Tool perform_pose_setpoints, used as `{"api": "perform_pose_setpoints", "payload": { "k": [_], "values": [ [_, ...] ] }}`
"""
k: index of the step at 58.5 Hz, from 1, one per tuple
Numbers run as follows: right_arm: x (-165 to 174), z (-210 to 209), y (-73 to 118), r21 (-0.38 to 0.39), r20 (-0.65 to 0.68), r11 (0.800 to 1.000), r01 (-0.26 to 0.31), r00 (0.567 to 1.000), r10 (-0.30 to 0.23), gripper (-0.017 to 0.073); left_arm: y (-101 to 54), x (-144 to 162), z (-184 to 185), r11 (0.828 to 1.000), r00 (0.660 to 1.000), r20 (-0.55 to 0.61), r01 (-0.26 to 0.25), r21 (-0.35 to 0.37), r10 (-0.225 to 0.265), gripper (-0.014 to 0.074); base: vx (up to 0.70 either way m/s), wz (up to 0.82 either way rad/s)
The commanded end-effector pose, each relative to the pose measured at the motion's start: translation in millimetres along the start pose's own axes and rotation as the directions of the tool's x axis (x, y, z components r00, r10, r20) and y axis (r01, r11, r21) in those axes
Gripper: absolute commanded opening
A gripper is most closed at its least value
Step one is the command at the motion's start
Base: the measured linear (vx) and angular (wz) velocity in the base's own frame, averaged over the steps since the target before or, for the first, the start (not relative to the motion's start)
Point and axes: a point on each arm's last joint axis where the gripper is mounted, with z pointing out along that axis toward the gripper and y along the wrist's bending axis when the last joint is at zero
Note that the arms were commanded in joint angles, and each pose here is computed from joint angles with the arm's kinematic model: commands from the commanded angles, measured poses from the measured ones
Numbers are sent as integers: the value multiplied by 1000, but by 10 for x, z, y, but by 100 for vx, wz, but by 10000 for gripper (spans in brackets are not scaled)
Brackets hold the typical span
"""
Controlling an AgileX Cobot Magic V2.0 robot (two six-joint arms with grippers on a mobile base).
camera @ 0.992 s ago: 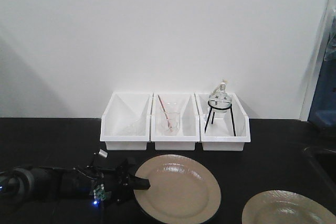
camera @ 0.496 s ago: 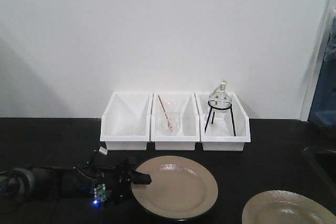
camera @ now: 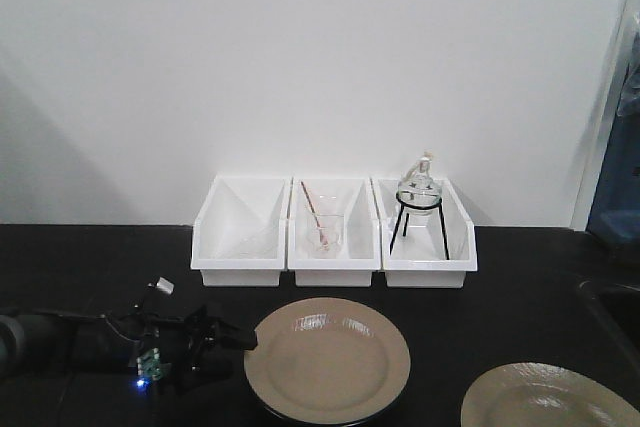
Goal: Arrange circular plates on left workspace
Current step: 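Open the left gripper and withdraw it away from the plate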
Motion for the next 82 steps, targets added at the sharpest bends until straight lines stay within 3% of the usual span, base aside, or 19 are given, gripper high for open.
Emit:
{"api": "perform_pose_setpoints", "payload": {
  "k": [1,9,15,21,24,28,34,42,47,54,58,65,70,82],
  "values": [
    [-96,-81,162,-37,61,998,44,997,-41,522,-321,-164,-290,994,1000,26,-16,107,14,535,0,0],
    [-89,-80,149,-23,54,998,51,997,-50,522,-209,-204,-515,993,999,-17,33,117,-32,454,0,0],
    [-98,-80,139,-12,63,999,51,997,-50,522,-148,-252,-719,992,998,-22,60,108,-58,296,0,0],
    [-112,-85,101,29,76,998,59,995,-61,522,-167,-306,-942,994,999,-4,33,109,-33,79,0,0],
    [-102,-85,81,51,62,996,73,995,-76,522,-220,-328,-1059,995,1000,9,-8,101,7,-9,0,0],
    [-74,-88,51,85,29,993,85,996,-88,522,-299,-349,-1213,994,997,26,-73,85,71,-9,0,0],
    [-38,-99,-2,148,-8,988,45,999,-44,522,-430,-350,-1423,988,988,29,-151,34,150,-5,0,0],
    [-23,-128,-105,267,-22,963,25,1000,-20,522,-652,-283,-1663,958,960,-19,-279,-62,279,-3,0,0],
    [-29,-204,-218,358,-18,934,8,1000,-2,522,-802,-228,-1760,950,952,2,-305,-71,306,-3,0,0],
    [-83,-420,-428,429,67,897,-103,994,82,522,-925,-96,-1827,939,939,46,-337,-63,340,-3,0,0],
    [-107,-470,-535,428,99,891,-153,988,122,522,-978,6,-1855,939,936,71,-341,-51,344,-3,0,0],
    [-107,-381,-774,434,58,887,-158,987,148,522,-1001,165,-1873,947,942,95,-319,-37,322,-3,0,0],
    [-84,-248,-1010,419,25,885,-205,976,214,522,-1034,268,-1894,945,939,103,-324,-41,327,-3,0,0],
    [20,66,-1390,277,-81,921,-275,948,307,522,-1200,365,-2002,926,916,141,-369,-77,377,-3,0,0]
  ]
}}
